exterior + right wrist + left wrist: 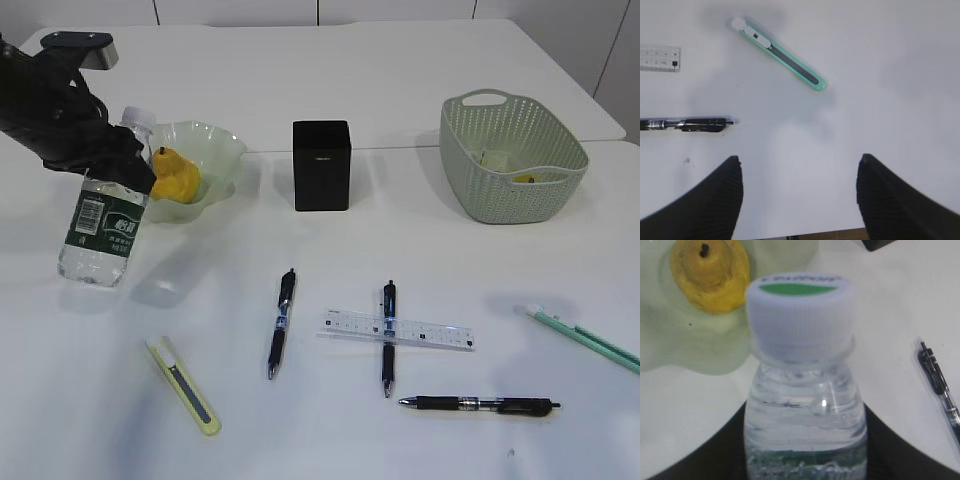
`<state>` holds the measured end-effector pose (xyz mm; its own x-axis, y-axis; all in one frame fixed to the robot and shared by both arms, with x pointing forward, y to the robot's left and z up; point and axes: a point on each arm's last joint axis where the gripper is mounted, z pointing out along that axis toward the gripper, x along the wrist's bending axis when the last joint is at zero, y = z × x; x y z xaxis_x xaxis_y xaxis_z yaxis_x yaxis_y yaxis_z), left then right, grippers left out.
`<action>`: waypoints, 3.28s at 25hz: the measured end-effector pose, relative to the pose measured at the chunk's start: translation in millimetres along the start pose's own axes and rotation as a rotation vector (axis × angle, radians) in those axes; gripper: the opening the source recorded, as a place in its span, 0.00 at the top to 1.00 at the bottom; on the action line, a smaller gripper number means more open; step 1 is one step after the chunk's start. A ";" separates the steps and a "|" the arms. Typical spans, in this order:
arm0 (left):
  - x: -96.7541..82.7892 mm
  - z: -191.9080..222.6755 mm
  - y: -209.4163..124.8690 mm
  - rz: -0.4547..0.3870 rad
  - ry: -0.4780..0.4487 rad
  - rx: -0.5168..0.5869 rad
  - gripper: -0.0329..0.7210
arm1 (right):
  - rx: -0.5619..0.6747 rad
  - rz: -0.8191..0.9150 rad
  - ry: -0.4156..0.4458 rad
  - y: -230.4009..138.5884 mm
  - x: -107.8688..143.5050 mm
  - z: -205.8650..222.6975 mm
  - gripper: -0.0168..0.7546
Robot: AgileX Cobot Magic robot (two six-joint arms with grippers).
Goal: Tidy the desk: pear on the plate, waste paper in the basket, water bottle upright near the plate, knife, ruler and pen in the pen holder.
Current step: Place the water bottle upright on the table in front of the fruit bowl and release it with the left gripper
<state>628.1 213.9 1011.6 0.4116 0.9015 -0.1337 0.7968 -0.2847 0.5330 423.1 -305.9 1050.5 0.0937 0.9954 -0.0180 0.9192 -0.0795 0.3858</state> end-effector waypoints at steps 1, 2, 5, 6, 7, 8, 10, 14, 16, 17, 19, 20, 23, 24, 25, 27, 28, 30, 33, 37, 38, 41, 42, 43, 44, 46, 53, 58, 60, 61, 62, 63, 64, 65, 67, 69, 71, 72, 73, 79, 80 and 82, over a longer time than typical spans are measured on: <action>0.4 0.5 0.0 -0.006 0.006 -0.016 0.51 | 0.003 0.000 0.000 -0.2 0.0 0.0 0.26; 0.4 1.0 -1.1 -0.017 0.008 -0.030 0.51 | 0.005 0.000 0.000 -0.4 0.0 0.0 0.26; 0.4 -1.1 -8.7 -0.053 0.028 -0.085 0.51 | 0.009 0.000 -0.001 -0.8 -0.1 0.0 0.26; 0.2 -3.2 -12.7 -0.062 0.040 -0.105 0.51 | 0.009 0.000 -0.001 -0.8 -0.1 0.0 0.26; 0.2 -4.8 -17.3 -0.067 0.055 -0.121 0.51 | 0.009 0.000 -0.001 -0.9 -0.1 0.0 0.26; -0.1 -9.2 -19.8 -0.070 0.070 -0.148 0.51 | 0.009 0.000 0.000 -0.9 0.0 0.0 0.26; -0.9 -17.5 -27.1 -0.079 0.101 -0.199 0.51 | 0.011 0.000 -0.001 -1.0 0.0 0.0 0.26; 0.0 -35.0 -37.9 -0.093 0.184 -0.339 0.51 | 0.011 0.000 -0.001 -1.0 0.0 0.0 0.26; -0.2 -45.0 -43.5 -0.095 0.233 -0.424 0.51 | 0.011 0.000 -0.001 -1.0 0.0 0.0 0.26; 0.7 -49.1 -47.2 -0.099 0.261 -0.464 0.51 | 0.011 0.000 -0.001 -1.0 0.0 0.0 0.26; 2.0 -53.6 -53.9 -0.105 0.305 -0.526 0.51 | 0.011 0.000 -0.001 -1.0 0.0 0.0 0.26; 3.4 -54.5 -57.4 -0.109 0.329 -0.553 0.51 | 0.011 0.000 -0.001 -1.0 0.0 0.0 0.26; 7.9 -53.6 -66.4 -0.118 0.389 -0.610 0.51 | 0.011 0.000 -0.001 -1.0 0.0 0.0 0.26; 9.4 -53.4 -68.8 -0.122 0.408 -0.630 0.51 | 0.011 0.000 -0.001 -1.0 0.0 0.0 0.26; 10.8 -54.0 -69.9 -0.123 0.428 -0.653 0.51 | 0.011 0.000 -0.001 -1.0 0.0 0.0 0.26; 13.5 -55.9 -71.6 -0.127 0.466 -0.702 0.51 | 0.011 0.000 -0.001 -1.0 0.0 0.0 0.26; 15.3 -56.3 -70.6 -0.132 0.484 -0.731 0.51 | 0.010 0.001 0.000 -1.1 -0.1 -0.4 0.26; 17.6 -54.8 -68.6 -0.135 0.502 -0.774 0.51 | 0.010 0.001 0.000 -1.1 -0.1 -0.4 0.26; 17.7 -46.4 -66.2 -0.126 0.476 -0.807 0.51 | 0.010 0.001 0.000 -1.1 -0.1 -0.4 0.26; 14.9 -27.9 -65.6 -0.112 0.390 -0.812 0.51 | 0.010 0.001 0.000 -1.1 -0.1 -0.4 0.26; 13.7 -23.8 -65.7 -0.103 0.367 -0.809 0.51 | 0.010 0.001 0.000 -1.1 -0.1 -0.4 0.26; 10.2 -15.3 -65.4 -0.062 0.316 -0.807 0.51 | 0.007 0.001 0.000 -0.9 -0.1 -0.4 0.26; 9.3 -13.1 -65.2 -0.044 0.307 -0.810 0.51 | 0.008 0.002 0.001 -1.0 0.1 -0.4 0.26; 8.4 -10.6 -65.3 -0.033 0.301 -0.810 0.51 | 0.003 0.002 0.002 -0.5 0.1 -0.4 0.26; 8.4 -9.3 -65.1 -0.029 0.298 -0.818 0.51 | -0.004 0.002 0.002 0.2 0.2 -0.4 0.26; 9.2 -2.7 -66.3 -0.023 0.292 -0.816 0.51 | -0.015 0.002 0.003 1.1 0.3 -0.4 0.26; 11.8 19.5 -71.6 0.009 0.279 -0.810 0.51 | -0.031 0.002 0.005 2.5 0.4 -0.4 0.26; 12.5 31.3 -74.9 0.032 0.267 -0.813 0.51 | -0.036 0.002 0.005 3.1 0.4 -0.4 0.26; 13.2 36.2 -76.4 0.035 0.264 -0.818 0.51 | -0.042 0.002 0.006 3.5 0.5 -0.4 0.26; 13.6 38.6 -77.1 0.035 0.264 -0.823 0.51 | -0.045 0.000 0.003 3.8 0.2 -0.4 0.26; 13.9 40.4 -77.7 0.035 0.263 -0.826 0.51 | -0.049 0.000 0.004 4.2 0.3 -0.5 0.26; 14.2 42.4 -78.4 0.036 0.262 -0.828 0.51 | -0.052 -0.001 0.002 4.4 0.2 -0.5 0.26; 14.7 45.3 -79.7 0.035 0.261 -0.825 0.51 | -0.053 -0.003 0.001 4.6 0.0 -0.5 0.26; 14.9 46.8 -80.2 0.037 0.260 -0.829 0.51 | -0.054 -0.003 0.001 4.7 0.0 -0.5 0.26; 15.3 49.0 -80.8 0.037 0.259 -0.836 0.51 | -0.056 -0.003 0.001 4.9 0.1 -0.5 0.26; 15.3 49.0 -80.3 0.040 0.259 -0.854 0.51 | -0.058 -0.003 0.001 5.0 0.1 -0.5 0.26; 15.1 48.3 -79.5 0.042 0.259 -0.869 0.51 | -0.059 -0.003 0.001 5.1 0.1 -0.5 0.26; 15.0 47.8 -79.1 0.043 0.259 -0.877 0.51 | -0.060 -0.003 0.001 5.2 0.1 -0.5 0.26; 15.0 47.6 -78.9 0.043 0.259 -0.880 0.51 | -0.060 -0.003 0.001 5.2 0.1 -0.5 0.26; 12.7 47.1 -92.6 0.041 0.256 -0.891 0.51 | -0.060 -0.003 0.001 5.2 0.1 -0.5 0.26; 12.2 47.6 -96.8 0.039 0.255 -0.882 0.51 | -0.060 -0.003 0.001 5.2 0.1 -0.5 0.26; 11.3 48.5 -105.1 0.033 0.255 -0.866 0.51 | -0.060 -0.003 0.001 5.2 0.1 -0.5 0.26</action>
<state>570.5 238.2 913.6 0.2356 0.9715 0.0270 0.1322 -0.0596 0.9894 427.7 -306.2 1053.0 0.0907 0.9957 -0.0179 0.8948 -0.0736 0.4404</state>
